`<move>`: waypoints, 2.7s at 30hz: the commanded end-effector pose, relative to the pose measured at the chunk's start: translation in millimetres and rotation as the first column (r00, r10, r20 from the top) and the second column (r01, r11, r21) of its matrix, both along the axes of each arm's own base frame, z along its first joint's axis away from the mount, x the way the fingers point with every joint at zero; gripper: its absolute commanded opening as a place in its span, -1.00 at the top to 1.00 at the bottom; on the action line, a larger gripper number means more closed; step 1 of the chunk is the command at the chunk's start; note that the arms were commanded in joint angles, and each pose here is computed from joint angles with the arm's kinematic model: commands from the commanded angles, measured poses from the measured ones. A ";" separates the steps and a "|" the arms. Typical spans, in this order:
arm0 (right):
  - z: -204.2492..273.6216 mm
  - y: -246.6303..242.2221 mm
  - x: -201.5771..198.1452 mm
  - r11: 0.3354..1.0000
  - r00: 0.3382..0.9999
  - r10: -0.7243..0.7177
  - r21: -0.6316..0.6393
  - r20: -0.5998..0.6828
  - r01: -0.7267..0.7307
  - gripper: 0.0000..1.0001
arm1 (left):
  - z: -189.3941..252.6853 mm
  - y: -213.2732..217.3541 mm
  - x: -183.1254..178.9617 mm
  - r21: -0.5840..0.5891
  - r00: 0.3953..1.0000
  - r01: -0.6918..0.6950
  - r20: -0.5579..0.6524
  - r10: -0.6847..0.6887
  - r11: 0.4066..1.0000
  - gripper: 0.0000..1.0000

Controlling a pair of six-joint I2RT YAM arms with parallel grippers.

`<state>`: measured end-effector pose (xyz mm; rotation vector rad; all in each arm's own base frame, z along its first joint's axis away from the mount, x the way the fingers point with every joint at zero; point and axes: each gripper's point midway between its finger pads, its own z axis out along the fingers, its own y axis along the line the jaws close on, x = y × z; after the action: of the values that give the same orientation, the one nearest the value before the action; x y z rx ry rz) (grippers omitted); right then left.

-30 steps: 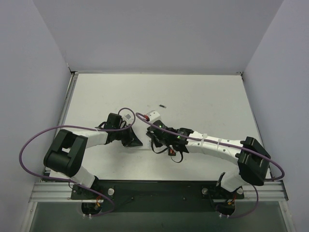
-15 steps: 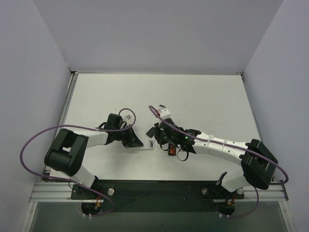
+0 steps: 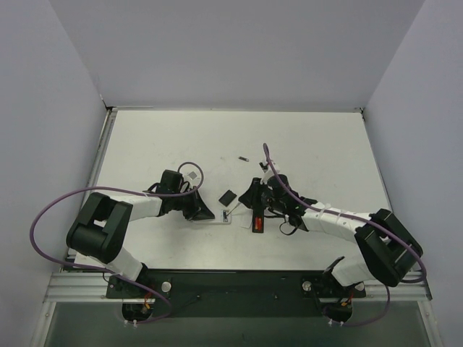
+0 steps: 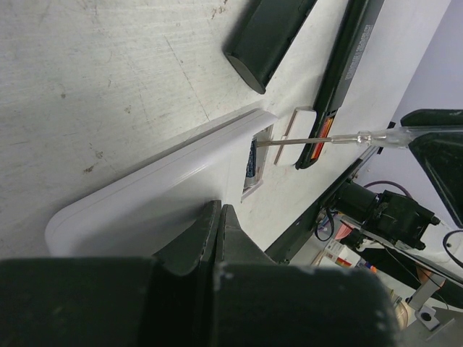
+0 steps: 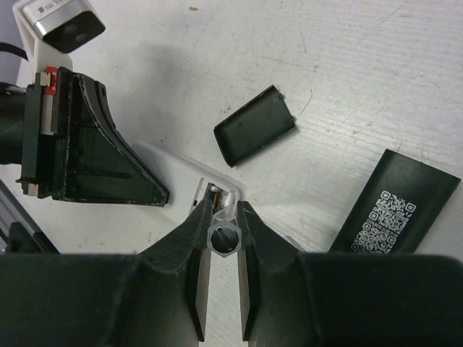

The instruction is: Unload the batteries from the remote control

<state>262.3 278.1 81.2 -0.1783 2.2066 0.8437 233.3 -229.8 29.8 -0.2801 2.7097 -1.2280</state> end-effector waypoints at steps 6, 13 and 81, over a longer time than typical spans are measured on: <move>-36.4 -11.9 -10.6 0.996 0.989 -0.008 0.081 -0.150 0.020 1.00 | -37.6 21.6 -12.9 0.158 0.996 -0.022 -0.076 0.035 0.987 1.00; -30.9 -8.6 -8.0 0.989 0.986 0.016 0.147 -0.165 0.009 1.00 | -36.4 21.1 -11.3 0.159 0.997 -0.027 -0.072 0.039 0.987 1.00; 19.4 -1.7 12.0 0.864 0.990 0.009 0.499 -0.139 0.063 1.00 | -35.9 16.7 -15.7 0.165 0.997 -0.022 -0.076 0.035 0.986 1.00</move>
<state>264.9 267.9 60.7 0.2155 2.1652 1.3442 233.1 -234.4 29.8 -0.2992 2.7382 -1.2411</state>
